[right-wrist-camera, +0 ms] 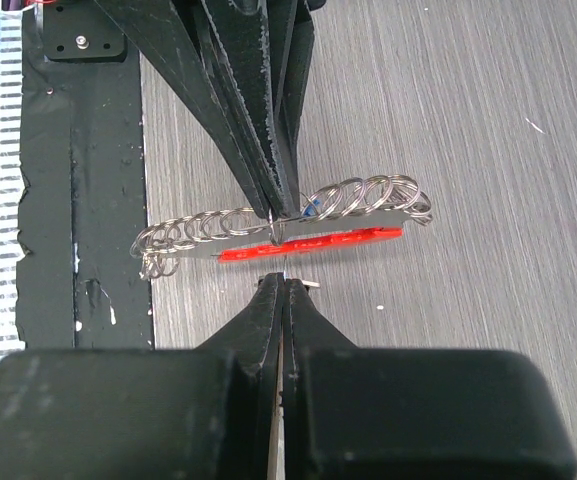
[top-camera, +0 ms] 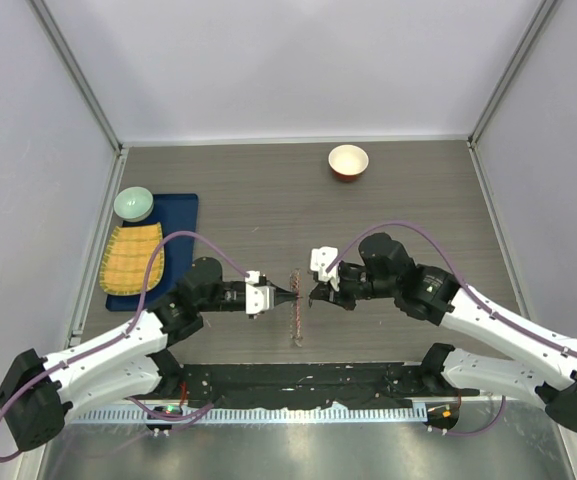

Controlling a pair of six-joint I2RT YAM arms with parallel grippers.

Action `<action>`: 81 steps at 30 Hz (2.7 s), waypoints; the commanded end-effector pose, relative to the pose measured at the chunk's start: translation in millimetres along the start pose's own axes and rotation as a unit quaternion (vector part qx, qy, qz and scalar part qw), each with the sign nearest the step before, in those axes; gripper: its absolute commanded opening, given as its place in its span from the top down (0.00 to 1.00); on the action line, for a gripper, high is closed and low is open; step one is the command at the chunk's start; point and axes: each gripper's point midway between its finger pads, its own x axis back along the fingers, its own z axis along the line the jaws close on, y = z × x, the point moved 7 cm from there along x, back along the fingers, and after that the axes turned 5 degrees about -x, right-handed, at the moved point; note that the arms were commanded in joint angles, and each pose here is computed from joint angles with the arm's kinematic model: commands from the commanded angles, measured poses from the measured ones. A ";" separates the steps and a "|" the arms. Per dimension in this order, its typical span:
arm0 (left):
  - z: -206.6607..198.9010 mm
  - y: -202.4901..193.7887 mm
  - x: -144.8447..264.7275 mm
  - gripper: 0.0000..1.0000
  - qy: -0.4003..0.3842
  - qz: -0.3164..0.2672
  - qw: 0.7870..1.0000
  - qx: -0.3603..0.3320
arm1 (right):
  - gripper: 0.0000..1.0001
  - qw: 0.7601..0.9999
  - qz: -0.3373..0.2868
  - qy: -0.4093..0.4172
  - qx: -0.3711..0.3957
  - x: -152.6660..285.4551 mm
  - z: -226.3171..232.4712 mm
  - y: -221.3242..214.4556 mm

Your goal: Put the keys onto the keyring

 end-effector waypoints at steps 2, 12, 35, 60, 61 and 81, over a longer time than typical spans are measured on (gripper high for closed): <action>14.3 26.3 -3.0 0.99 0.008 -0.039 0.999 -0.033 | 0.99 1.000 -0.022 0.004 0.016 -2.8 -0.5 7.3; 13.9 27.9 -5.4 1.00 0.000 -0.043 0.999 -0.020 | 0.99 0.999 -0.028 0.000 0.025 -3.8 0.7 6.0; 14.9 27.4 -6.7 1.00 0.005 -0.045 0.999 -0.008 | 0.99 0.999 -0.018 -0.011 0.042 -4.0 3.2 3.1; 15.0 27.8 -7.3 1.00 0.005 -0.045 0.999 -0.004 | 0.99 0.999 -0.013 -0.010 0.046 -4.6 5.5 0.1; 15.4 27.6 -7.1 1.00 0.006 -0.045 0.999 -0.004 | 0.99 0.999 -0.013 -0.011 0.046 -4.7 5.8 0.2; 13.9 23.7 -9.2 1.00 -0.003 -0.037 0.999 0.003 | 0.99 0.998 -0.015 -0.022 0.055 -2.1 7.1 1.4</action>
